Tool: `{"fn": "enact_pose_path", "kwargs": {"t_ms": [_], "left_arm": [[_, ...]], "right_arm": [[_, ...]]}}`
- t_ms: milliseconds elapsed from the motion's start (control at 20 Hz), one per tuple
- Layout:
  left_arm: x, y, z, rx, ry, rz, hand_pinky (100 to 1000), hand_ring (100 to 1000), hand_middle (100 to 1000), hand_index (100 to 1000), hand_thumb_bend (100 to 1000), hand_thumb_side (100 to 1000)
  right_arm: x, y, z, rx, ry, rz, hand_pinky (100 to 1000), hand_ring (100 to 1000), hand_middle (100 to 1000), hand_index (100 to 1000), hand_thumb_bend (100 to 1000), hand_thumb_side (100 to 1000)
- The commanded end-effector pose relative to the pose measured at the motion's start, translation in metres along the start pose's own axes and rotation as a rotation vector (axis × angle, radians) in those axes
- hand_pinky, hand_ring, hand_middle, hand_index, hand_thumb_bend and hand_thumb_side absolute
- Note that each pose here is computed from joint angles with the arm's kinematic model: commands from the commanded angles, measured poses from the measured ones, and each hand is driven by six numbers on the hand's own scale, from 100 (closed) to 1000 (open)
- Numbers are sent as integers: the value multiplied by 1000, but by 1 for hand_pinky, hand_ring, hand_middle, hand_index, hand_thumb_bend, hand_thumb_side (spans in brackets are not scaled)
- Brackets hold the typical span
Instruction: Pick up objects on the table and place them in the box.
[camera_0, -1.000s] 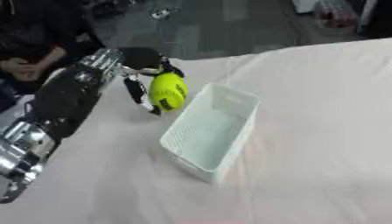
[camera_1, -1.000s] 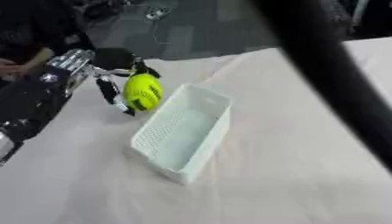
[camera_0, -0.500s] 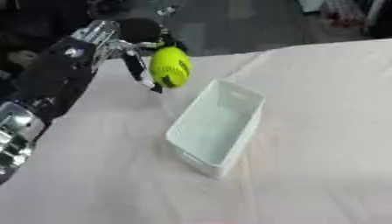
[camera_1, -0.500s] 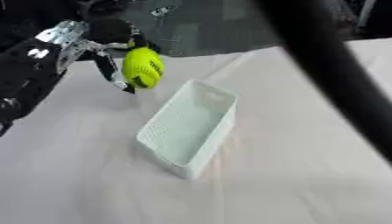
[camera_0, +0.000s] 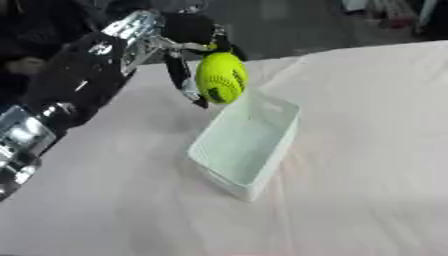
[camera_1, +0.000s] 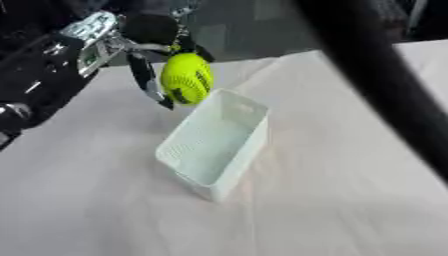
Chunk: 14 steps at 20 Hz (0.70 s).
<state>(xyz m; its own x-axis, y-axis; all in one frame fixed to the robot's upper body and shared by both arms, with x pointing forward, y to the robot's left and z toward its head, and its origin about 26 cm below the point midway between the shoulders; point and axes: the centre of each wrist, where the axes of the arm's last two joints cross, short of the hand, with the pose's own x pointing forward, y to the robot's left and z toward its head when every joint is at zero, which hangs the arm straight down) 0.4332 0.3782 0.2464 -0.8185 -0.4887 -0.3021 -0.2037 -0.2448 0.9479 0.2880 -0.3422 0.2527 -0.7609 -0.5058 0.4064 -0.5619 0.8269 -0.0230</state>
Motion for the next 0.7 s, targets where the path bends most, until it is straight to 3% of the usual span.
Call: {"fn": "enact_pose_path", "kwargs": {"t_ms": [50,300,350,400,450,500,550,600,650,700], "left_arm": [[0,23,0,-6,-31,-24,100,100,147,434,100,625],[11,24,-12,-37,-99,17,100,100,166,450,100,639],[13,25,-14,-42,-112,26,100,100,196,461,100,646],[15,25,-16,-48,-124,34,100,128,282,495,100,652],[16,26,-17,-53,-134,39,100,338,423,570,100,674],[17,27,-18,-74,-141,36,357,556,593,702,110,693],[17,27,-18,-106,-142,28,544,691,703,769,180,721],[18,28,-19,-121,-144,25,357,556,593,702,110,693],[17,28,-18,-162,-138,13,837,864,847,861,308,771],[16,27,-18,-196,-133,3,944,941,901,901,363,784]], "right_arm": [[7,1,-11,39,-8,12,223,451,509,650,100,951],[8,1,-12,44,-9,8,224,451,509,650,100,950],[8,1,-12,45,-9,8,224,451,509,650,100,950],[8,1,-12,46,-9,8,224,451,509,650,100,950],[8,1,-12,47,-8,8,224,451,509,650,100,950],[8,1,-13,47,-9,7,224,451,509,650,100,950],[8,1,-13,48,-9,6,224,451,509,650,100,950],[8,1,-13,48,-9,6,224,451,509,650,100,950],[8,1,-13,48,-10,5,224,451,509,650,100,949],[8,1,-13,48,-10,5,224,451,509,650,100,949]]}}
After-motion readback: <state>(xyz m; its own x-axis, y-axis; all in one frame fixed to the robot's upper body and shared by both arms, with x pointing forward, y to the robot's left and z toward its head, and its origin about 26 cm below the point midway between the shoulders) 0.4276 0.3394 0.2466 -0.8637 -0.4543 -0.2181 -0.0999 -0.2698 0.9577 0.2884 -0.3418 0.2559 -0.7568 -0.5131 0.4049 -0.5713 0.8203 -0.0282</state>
